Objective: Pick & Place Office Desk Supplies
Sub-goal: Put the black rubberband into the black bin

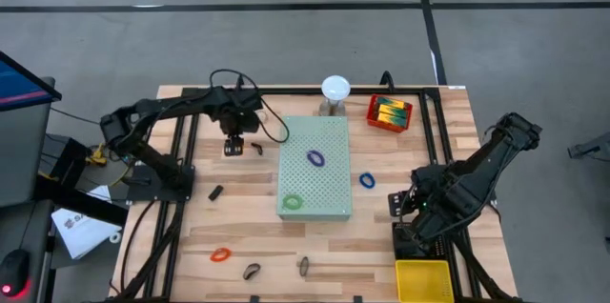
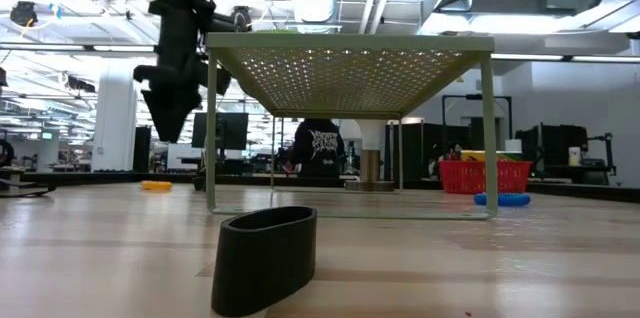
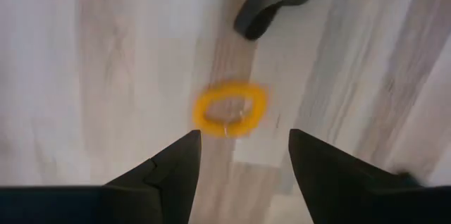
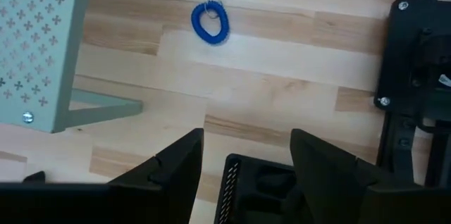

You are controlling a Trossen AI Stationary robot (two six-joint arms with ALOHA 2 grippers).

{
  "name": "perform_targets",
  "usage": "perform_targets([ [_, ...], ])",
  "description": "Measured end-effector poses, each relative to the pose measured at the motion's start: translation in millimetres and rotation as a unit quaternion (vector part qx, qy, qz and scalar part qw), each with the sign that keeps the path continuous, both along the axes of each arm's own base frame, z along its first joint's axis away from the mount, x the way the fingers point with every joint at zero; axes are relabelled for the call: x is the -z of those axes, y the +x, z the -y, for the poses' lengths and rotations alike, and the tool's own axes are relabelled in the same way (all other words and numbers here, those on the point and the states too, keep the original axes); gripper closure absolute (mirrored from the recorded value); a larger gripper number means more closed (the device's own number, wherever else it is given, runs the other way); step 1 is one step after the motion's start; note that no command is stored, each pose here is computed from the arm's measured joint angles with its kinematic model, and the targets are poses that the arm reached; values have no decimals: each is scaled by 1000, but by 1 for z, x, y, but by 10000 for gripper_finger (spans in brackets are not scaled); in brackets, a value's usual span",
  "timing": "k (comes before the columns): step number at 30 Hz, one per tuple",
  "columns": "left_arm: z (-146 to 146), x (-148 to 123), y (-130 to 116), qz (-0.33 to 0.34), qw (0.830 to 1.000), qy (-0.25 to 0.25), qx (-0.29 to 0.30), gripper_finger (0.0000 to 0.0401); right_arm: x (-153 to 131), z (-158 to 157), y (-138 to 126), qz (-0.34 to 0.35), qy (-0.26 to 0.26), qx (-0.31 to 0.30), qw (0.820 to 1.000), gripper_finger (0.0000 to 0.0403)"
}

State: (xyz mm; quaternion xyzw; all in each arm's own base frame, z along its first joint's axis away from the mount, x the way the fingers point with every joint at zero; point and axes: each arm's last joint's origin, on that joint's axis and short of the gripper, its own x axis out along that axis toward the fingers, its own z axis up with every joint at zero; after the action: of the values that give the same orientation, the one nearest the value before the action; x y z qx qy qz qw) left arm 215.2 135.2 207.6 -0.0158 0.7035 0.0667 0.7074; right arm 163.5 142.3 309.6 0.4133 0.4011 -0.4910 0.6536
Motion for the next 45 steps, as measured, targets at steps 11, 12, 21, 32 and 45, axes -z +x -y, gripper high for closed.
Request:
perform_targets([
  [11,1,11,29,66,987,20,143,191,0,0,0,0,0,1,1000,194],
  [12,2,16,31,60,988,14,145,191,0,0,0,0,0,1,1000,194],
  [21,3,54,43,54,987,19,147,191,0,-4,-3,3,1,-3,1000,194],
  [32,7,76,40,43,994,6,103,294,0,-7,-6,4,5,-2,1000,194],
  [45,13,48,23,44,998,-3,43,398,0,-5,-4,11,2,3,1000,194],
])
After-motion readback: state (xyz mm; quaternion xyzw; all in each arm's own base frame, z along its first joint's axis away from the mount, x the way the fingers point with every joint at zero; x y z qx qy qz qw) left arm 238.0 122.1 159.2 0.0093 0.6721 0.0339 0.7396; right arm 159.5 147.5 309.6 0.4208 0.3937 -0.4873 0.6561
